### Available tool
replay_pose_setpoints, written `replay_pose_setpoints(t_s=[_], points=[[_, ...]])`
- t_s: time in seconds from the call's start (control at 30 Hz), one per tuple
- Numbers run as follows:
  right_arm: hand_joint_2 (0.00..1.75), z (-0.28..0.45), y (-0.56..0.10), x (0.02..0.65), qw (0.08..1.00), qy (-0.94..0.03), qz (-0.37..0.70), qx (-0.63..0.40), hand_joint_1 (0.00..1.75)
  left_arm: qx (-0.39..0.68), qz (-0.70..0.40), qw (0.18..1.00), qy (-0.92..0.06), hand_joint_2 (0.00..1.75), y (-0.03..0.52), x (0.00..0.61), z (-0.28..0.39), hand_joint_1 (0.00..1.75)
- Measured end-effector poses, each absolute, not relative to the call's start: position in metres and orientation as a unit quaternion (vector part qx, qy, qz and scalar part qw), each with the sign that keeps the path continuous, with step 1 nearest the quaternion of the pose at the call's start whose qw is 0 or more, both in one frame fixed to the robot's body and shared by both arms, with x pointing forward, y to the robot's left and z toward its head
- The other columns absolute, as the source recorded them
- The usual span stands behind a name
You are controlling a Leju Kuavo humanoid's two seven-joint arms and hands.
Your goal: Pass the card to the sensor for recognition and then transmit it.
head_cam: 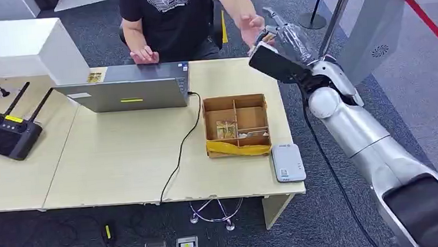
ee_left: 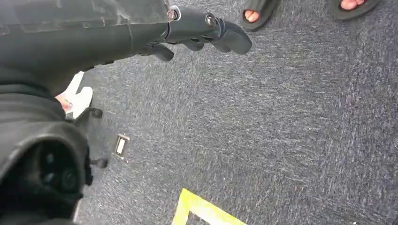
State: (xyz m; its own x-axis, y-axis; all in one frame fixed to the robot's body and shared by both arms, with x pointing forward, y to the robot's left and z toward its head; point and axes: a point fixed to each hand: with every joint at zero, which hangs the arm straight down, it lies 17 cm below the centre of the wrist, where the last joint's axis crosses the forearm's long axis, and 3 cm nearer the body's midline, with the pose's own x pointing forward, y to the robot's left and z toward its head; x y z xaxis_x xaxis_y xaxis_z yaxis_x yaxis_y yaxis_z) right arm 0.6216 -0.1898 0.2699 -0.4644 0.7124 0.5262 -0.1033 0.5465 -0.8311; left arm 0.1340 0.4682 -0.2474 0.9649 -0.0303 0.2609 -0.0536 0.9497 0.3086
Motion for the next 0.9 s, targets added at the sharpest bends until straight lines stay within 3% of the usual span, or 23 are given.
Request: replay_pose_setpoints(t_s=[0.77,0.8,0.83,0.9], points=[[1.75,0.221,-0.158,0.620,0.513,-0.710,0.446,-0.182,1.75,0.156,-0.003,0.979,-0.130,0.00,0.464,0.132,-0.249,0.00],[1.75,0.221,-0.159,0.620,0.514,-0.709,0.446,-0.183,0.91,0.156,-0.003,0.979,-0.130,0.00,0.464,0.132,-0.249,0.00],[0.00,0.220,-0.159,0.621,0.515,-0.709,0.446,-0.183,0.00,0.156,-0.003,0.979,-0.130,0.00,0.464,0.132,-0.249,0.00],[0.00,0.219,-0.160,0.621,0.518,-0.707,0.443,-0.185,0.00,0.156,-0.002,0.979,-0.130,0.00,0.463,0.132,-0.249,0.00]])
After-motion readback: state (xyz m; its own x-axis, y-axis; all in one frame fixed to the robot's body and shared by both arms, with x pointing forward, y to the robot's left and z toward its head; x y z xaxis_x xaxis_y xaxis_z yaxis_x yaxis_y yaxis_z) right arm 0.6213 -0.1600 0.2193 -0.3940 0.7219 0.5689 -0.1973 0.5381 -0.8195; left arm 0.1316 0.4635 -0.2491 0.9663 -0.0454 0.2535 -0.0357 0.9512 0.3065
